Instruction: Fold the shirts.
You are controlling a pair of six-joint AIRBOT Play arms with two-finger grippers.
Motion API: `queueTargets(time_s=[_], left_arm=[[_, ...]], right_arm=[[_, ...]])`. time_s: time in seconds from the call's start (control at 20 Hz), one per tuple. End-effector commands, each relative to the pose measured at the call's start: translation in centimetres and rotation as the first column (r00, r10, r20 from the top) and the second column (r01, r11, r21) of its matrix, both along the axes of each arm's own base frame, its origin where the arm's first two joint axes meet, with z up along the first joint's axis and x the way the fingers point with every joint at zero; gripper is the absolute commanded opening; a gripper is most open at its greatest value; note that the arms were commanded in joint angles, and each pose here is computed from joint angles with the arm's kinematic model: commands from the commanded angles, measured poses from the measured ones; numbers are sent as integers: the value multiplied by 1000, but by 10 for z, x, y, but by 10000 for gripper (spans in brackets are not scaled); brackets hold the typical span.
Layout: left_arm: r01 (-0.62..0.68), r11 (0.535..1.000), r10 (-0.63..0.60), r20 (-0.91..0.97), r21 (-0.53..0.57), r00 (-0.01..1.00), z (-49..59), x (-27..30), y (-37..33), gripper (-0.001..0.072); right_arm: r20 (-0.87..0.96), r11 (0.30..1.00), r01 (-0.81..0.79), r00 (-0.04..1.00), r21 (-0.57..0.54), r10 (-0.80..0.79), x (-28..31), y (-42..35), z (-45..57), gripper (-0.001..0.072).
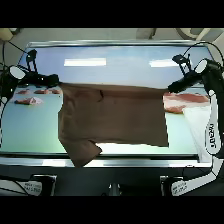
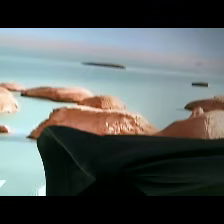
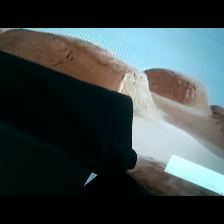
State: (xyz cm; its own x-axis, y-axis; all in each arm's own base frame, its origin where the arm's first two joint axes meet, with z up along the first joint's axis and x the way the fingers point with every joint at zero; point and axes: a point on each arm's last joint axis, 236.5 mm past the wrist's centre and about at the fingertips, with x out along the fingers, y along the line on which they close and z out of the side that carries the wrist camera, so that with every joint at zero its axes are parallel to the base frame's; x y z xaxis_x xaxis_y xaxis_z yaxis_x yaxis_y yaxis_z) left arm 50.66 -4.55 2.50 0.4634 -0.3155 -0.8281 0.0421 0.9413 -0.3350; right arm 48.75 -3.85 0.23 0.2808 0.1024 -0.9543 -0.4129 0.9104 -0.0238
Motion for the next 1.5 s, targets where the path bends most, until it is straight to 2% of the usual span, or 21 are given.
queueTargets(time_s=[0.0,0.1,0.2,0.25,0.3,0.35,0.45,0.55,0.65,0.75,0.95,1.2,1.45], left_arm=[[109,994,-106,-377,-12,920,-45,-92,-9,32],[113,993,-91,-494,14,865,-80,-127,-6,32],[72,997,-55,-509,13,859,-97,-133,-5,33],[59,998,-45,-502,13,864,-94,-130,-3,88],[54,998,-40,-489,15,871,-87,-125,0,319],[43,999,-30,-476,15,879,-75,-120,7,527],[16,1000,-9,-473,10,881,-48,-121,26,498],[-13,1000,13,-499,3,867,-35,-143,39,498],[-31,999,24,-537,-5,843,-48,-185,36,498],[-51,998,28,-571,-24,820,-78,-239,22,498],[-31,996,-22,-606,-78,795,-107,-322,-4,498],[-127,969,-28,-603,-213,798,-125,-339,-44,498],[-138,975,23,-542,-172,840,-140,-322,-56,497]], right_arm=[[-230,999,-10,973,38,18,-58,10,-19,20],[-312,996,-5,949,88,33,-75,21,-49,20],[-358,994,1,933,110,38,-82,25,-67,23],[-350,994,3,936,109,36,-79,25,-66,117],[-350,994,-2,936,109,41,-80,25,-58,397],[-354,996,-14,934,86,43,-83,19,-45,533],[-335,999,-9,942,42,23,-90,4,-16,538],[-392,994,60,920,88,-21,-118,-5,-3,533],[-469,987,96,883,132,-23,-157,-10,-11,526],[-461,979,109,887,173,-18,-182,1,-28,525],[-456,979,104,890,175,-13,-203,9,-47,525],[-458,980,104,889,171,-14,-204,8,-48,526],[-523,971,126,853,205,0,-228,21,-67,566]])
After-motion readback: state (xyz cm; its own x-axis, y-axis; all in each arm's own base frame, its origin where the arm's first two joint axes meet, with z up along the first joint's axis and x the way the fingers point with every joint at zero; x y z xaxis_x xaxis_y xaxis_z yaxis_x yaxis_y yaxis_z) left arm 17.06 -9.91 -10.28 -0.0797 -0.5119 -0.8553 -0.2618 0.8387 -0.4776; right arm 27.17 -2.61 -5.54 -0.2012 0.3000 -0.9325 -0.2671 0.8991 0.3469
